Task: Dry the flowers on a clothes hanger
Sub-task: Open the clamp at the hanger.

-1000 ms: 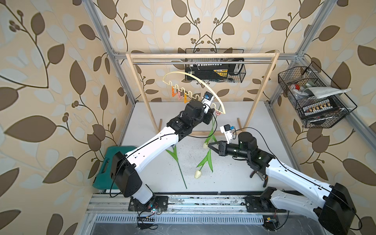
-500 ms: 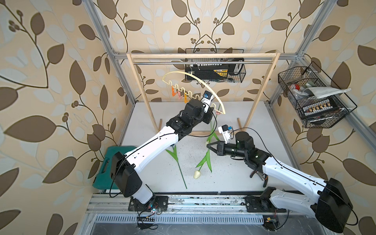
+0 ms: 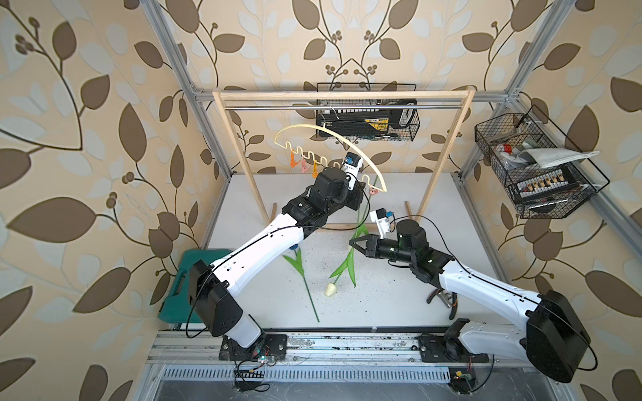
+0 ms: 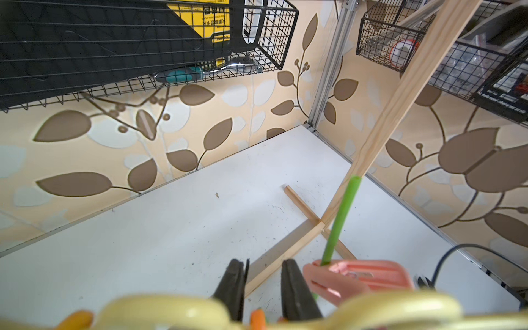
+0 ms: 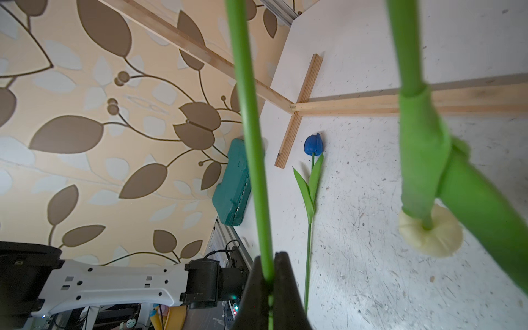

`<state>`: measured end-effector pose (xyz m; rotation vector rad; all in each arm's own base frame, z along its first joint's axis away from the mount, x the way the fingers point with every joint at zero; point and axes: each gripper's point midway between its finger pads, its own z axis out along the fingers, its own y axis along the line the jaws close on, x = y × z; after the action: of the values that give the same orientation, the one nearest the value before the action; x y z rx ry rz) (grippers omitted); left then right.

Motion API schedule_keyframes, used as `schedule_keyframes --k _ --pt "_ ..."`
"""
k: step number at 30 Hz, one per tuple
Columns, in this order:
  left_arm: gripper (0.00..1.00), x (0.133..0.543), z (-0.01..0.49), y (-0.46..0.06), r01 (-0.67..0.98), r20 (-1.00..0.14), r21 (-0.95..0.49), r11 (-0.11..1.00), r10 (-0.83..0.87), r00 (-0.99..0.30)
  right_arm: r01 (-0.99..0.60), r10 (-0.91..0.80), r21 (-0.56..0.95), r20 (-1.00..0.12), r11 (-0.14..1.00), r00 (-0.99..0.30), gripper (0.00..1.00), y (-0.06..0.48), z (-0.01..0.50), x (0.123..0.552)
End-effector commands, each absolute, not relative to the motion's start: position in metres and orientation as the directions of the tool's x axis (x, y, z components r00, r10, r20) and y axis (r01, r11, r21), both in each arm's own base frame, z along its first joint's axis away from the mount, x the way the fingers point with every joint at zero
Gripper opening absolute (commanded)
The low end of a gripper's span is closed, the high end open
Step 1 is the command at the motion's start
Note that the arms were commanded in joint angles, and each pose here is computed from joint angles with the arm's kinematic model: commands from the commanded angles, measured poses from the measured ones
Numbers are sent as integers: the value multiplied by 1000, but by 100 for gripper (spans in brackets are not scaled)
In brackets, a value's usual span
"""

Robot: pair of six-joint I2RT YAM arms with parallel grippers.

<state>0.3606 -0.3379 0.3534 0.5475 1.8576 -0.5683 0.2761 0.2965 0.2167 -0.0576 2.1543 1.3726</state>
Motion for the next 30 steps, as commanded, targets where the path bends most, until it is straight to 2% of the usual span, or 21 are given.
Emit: schedule_keyframes --k 1,12,30 --pt "23 358 381 -335 616 -947 -188 765 26 -322 -373 316 836 -509 401 -801 0 305 251 288" --pt "19 357 379 -331 608 -937 -227 761 -2 -348 -417 341 856 -507 305 -792 0 320 280 299" --pt "17 356 379 -328 602 -937 -240 762 -20 -348 -460 363 848 -528 262 -767 0 319 299 296"
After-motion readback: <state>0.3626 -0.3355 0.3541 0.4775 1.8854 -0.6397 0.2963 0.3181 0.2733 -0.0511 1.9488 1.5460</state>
